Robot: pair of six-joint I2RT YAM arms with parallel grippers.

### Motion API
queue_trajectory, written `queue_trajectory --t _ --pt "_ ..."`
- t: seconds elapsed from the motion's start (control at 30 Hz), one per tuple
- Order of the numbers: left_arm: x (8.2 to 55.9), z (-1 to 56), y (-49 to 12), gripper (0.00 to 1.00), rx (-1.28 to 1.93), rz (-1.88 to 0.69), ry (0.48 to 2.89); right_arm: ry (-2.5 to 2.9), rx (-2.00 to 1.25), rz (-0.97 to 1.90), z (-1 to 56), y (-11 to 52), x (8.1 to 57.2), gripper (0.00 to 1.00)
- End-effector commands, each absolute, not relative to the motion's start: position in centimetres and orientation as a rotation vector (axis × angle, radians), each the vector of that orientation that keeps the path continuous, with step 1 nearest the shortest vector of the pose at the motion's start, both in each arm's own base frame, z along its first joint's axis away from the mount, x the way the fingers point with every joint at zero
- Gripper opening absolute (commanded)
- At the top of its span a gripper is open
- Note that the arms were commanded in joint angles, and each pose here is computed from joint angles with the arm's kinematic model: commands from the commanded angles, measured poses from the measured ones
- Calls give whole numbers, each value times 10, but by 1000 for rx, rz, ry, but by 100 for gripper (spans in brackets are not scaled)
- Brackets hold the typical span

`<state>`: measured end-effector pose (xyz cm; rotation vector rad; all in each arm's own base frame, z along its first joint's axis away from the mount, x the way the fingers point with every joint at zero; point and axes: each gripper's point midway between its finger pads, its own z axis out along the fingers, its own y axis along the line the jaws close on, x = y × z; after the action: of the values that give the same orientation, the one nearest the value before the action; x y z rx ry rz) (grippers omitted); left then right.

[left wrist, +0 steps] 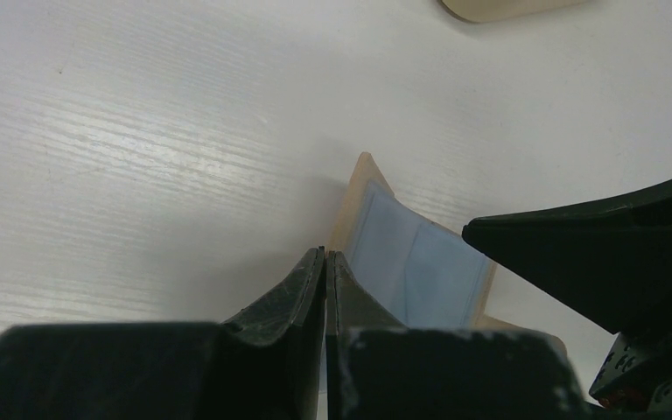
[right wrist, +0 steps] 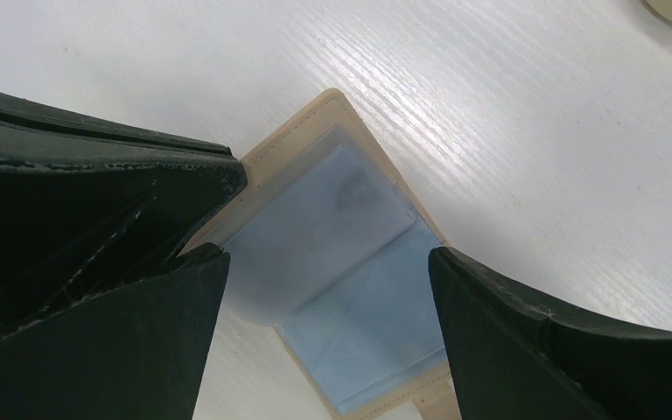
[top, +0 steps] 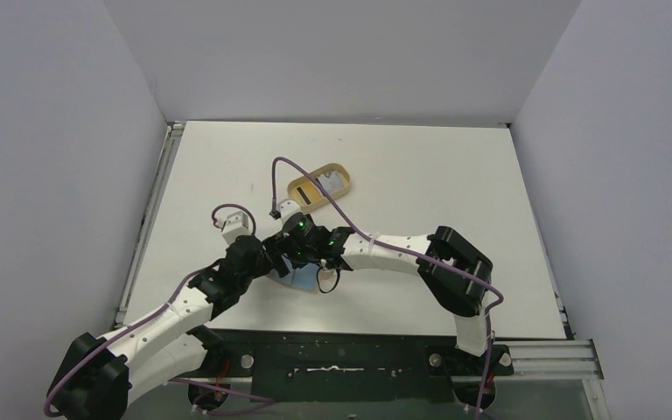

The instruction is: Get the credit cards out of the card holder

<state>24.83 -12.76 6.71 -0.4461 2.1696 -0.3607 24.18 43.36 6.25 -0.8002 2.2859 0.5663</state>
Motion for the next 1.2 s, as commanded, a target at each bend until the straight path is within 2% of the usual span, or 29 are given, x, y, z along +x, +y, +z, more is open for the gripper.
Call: queue_trajectory --t 0.0,0.43,0.73,0.9,0.97,1.07,1.17 --pt "258 88 -134 0 -474 -425 2102 2204 -761 643 79 461 250 88" --pt "255 97 -131 0 -499 -456 2086 2232 -689 686 34 465 247 88" --pt "255 96 -127 0 -508 -437 2088 2298 -736 466 23 423 245 88" --pt "254 69 -112 0 -580 -422 2157 2324 -751 454 16 407 237 89" --pt "257 54 -104 18 -640 -464 2208 2335 -742 493 12 405 234 89" --pt "263 35 -97 38 -707 -563 2295 2353 -707 629 8 406 229 89" --pt "278 28 -106 45 -683 -700 2356 2354 -691 739 7 406 227 89"
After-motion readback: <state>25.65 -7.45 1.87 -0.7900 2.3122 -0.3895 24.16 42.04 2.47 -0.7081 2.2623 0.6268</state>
